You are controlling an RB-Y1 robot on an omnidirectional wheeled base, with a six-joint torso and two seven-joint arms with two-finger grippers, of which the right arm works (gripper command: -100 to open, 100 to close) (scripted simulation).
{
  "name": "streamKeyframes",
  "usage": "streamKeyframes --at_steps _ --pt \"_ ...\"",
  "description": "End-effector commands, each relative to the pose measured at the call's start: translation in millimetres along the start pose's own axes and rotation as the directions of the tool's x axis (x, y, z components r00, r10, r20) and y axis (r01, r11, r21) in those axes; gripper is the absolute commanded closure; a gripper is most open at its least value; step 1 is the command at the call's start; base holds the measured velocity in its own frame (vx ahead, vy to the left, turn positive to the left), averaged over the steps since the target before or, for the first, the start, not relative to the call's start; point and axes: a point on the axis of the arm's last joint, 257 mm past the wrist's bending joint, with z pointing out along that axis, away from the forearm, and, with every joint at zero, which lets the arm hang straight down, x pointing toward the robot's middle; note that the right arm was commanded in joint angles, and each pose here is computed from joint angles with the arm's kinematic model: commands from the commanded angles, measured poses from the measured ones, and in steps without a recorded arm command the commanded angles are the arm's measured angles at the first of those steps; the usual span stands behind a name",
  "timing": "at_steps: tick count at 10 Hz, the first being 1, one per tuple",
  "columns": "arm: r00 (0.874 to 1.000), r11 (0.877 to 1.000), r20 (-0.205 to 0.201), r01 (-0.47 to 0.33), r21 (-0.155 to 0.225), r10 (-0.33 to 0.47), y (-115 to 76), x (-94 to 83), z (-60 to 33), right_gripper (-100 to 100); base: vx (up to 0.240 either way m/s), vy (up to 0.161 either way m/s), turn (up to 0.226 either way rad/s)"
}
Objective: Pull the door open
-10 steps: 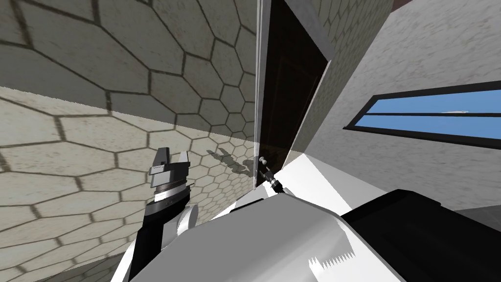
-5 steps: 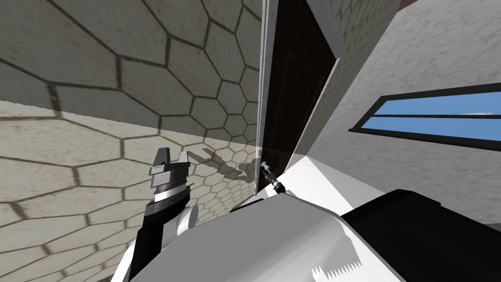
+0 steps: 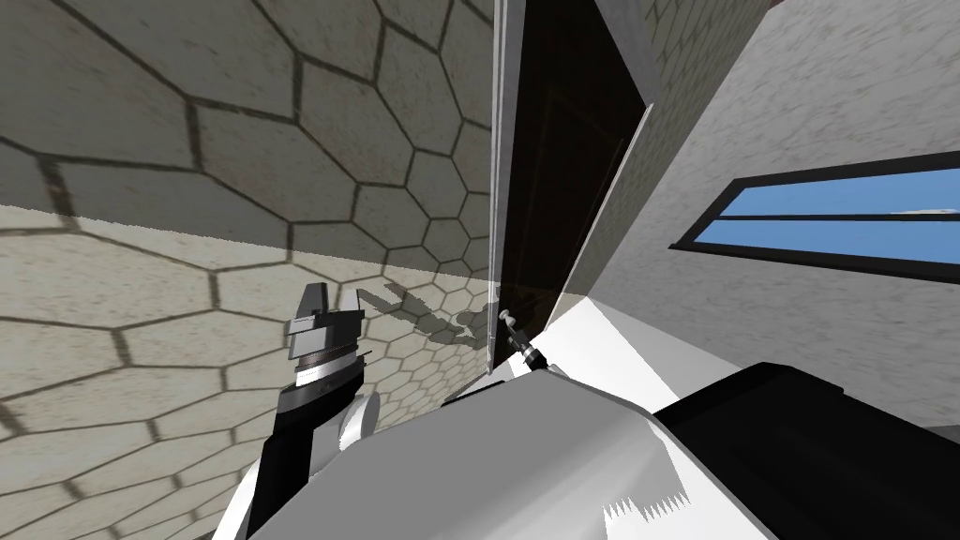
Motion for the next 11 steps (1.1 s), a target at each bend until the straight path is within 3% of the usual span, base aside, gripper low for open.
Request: streamKeyframes --at_steps 1,2,3,6,9,10,11 --pt "1.000 1.000 -0.002 0.000 0.001 0.000 0.1 0.3 1.3 100 0.000 0.000 0.000" --pt "1.000 1.000 -0.002 0.000 0.001 0.000 0.1 0.3 1.3 100 0.000 0.000 0.000" --pt "1.000 1.000 0.003 0.008 0.009 -0.008 -13.4 -2.8 -5.2 -100 -0.139 0.039 0.099" --pt "1.000 1.000 0.007 0.018 0.020 -0.018 -29.7 -7.1 -11.4 -100 -0.180 0.029 0.058" --pt "0.999 0.999 0.015 0.034 0.035 -0.035 -54.1 -14.8 -20.9 -100 -0.173 -0.085 0.047" --pt "0.999 0.999 0.014 0.032 0.033 -0.033 -49.3 -12.9 -18.1 -100 -0.085 -0.042 0.006" --pt "0.999 0.998 0.015 0.031 0.061 -0.032 -64.3 -13.4 -26.6 -100 0.097 0.050 0.218"
